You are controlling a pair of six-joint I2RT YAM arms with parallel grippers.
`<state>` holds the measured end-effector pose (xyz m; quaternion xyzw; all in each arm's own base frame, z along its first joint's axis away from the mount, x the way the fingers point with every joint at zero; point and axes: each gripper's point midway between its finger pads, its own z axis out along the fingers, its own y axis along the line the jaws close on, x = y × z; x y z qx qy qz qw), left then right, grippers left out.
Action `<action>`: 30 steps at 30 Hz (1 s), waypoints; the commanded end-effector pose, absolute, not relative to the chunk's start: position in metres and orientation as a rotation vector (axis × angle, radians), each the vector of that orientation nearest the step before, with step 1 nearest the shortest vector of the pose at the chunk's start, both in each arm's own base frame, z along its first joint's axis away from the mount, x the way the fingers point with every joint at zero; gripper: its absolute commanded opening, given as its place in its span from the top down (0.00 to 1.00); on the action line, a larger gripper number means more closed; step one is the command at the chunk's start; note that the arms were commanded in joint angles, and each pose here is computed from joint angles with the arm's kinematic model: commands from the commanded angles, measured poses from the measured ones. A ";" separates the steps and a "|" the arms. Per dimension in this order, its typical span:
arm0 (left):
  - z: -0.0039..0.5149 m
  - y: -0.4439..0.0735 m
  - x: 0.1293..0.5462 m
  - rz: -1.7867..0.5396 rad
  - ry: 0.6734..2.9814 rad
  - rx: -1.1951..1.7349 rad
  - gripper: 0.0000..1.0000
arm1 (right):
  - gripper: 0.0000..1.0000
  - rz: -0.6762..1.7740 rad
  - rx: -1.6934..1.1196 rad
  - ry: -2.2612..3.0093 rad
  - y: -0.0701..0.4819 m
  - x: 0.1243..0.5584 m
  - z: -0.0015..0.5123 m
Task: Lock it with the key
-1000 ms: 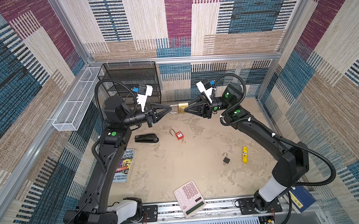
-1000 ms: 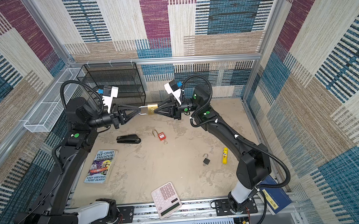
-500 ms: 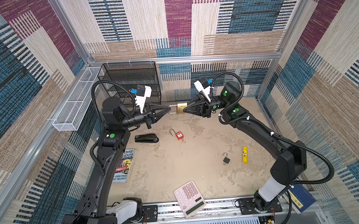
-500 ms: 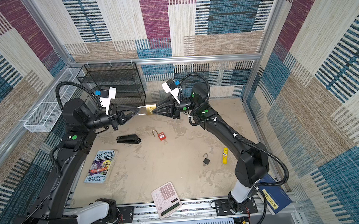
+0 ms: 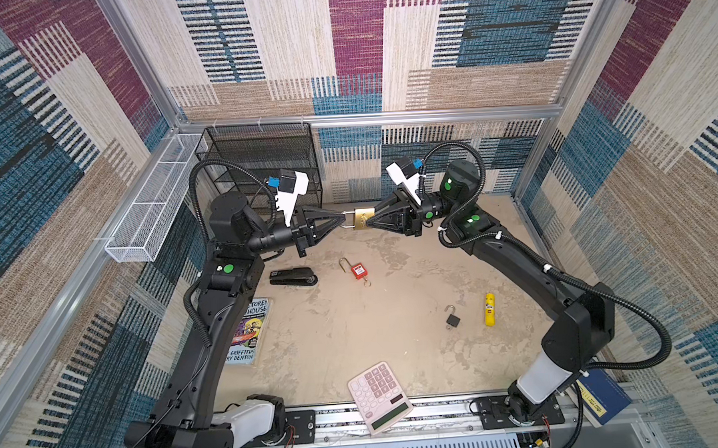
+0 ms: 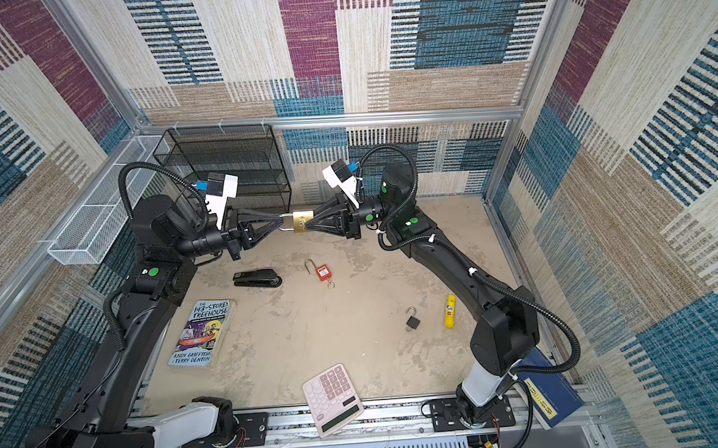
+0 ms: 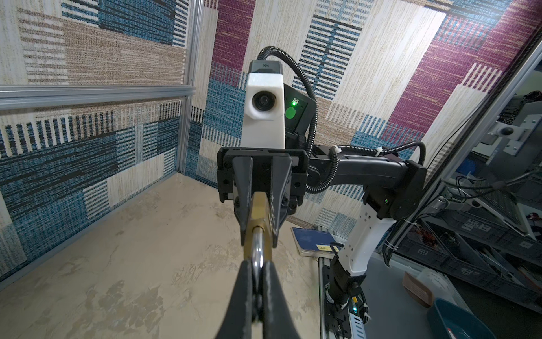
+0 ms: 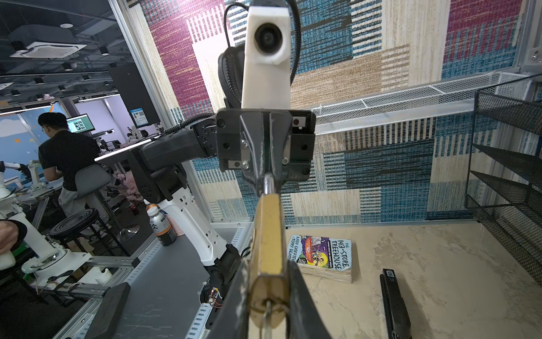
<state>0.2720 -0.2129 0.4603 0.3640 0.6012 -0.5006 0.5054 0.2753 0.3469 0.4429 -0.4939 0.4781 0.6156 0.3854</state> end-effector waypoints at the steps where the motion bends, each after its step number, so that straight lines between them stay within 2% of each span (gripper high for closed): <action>1: 0.461 -0.222 0.265 -1.226 1.409 0.944 1.00 | 1.00 1.552 -1.252 1.164 0.354 0.269 0.456; 15: 0.452 -0.227 0.263 -1.228 1.417 0.974 1.00 | 1.00 1.605 -1.326 1.119 0.347 0.247 0.464; 30: 0.443 -0.240 0.265 -1.242 1.375 1.044 1.00 | 1.00 1.615 -1.326 1.139 0.348 0.245 0.461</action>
